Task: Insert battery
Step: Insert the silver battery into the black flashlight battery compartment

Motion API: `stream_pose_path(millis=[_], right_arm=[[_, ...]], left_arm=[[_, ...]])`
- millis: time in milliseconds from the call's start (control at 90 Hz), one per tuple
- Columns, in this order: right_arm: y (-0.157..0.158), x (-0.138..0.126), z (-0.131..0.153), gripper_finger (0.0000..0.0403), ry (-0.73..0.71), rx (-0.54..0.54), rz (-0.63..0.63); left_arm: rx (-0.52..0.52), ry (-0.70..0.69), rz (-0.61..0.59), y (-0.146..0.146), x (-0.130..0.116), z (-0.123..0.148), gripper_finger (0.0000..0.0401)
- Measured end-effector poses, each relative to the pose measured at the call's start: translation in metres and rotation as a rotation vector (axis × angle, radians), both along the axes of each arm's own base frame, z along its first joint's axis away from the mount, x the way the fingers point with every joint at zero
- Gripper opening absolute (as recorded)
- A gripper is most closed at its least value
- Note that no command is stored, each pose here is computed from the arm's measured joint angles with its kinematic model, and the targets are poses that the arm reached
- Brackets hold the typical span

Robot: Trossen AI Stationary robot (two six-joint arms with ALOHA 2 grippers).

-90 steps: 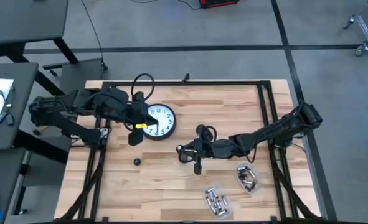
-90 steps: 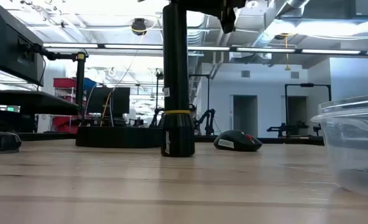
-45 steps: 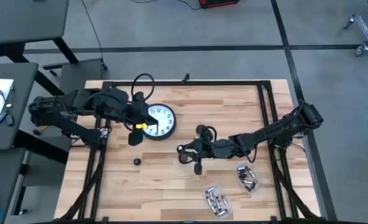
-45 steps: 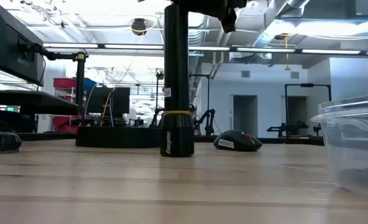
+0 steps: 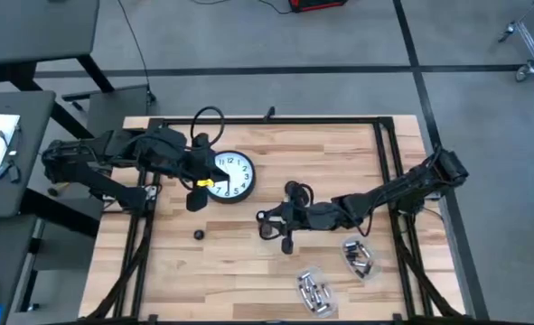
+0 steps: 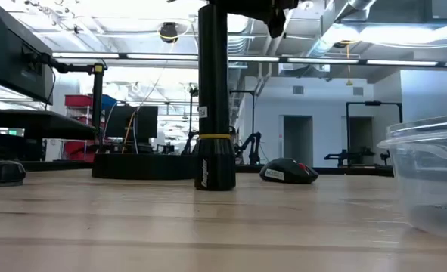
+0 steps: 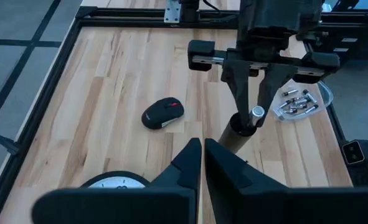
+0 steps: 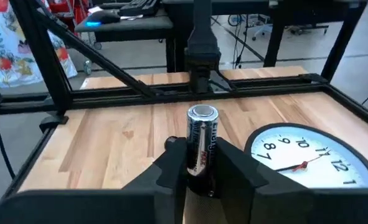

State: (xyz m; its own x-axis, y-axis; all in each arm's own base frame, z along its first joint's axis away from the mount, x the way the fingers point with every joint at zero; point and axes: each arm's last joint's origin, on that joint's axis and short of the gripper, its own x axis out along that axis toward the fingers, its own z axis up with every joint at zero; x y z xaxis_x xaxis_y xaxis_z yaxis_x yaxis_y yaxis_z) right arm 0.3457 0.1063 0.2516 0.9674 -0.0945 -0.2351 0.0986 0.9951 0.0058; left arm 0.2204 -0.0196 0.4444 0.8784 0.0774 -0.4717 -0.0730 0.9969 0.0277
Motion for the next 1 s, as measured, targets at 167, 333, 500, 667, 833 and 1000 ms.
stream_pose_path(millis=[167,333,500,667,833,1000], right_arm=[[0.001,0.002,0.005,0.0022,-0.007,-0.010,0.004],[0.000,0.005,0.012,0.0022,-0.024,-0.006,0.000],[0.000,0.006,0.016,0.0022,-0.040,-0.002,-0.002],[0.000,0.006,0.017,0.0022,-0.044,-0.002,-0.011],[-0.002,0.002,0.022,0.0022,-0.048,-0.004,-0.037],[-0.009,-0.012,0.036,0.0022,-0.010,0.045,-0.081]], left_arm=[[0.000,0.000,0.000,0.000,0.000,0.000,0.0000],[0.000,0.000,0.000,0.000,0.000,0.000,0.0000],[0.000,0.000,0.000,0.000,0.000,0.000,0.0000],[0.000,0.000,0.000,0.000,0.000,0.000,0.0000],[0.000,0.001,0.000,0.000,0.000,0.000,0.0000],[0.000,0.001,0.000,0.000,0.000,0.000,0.0000]])
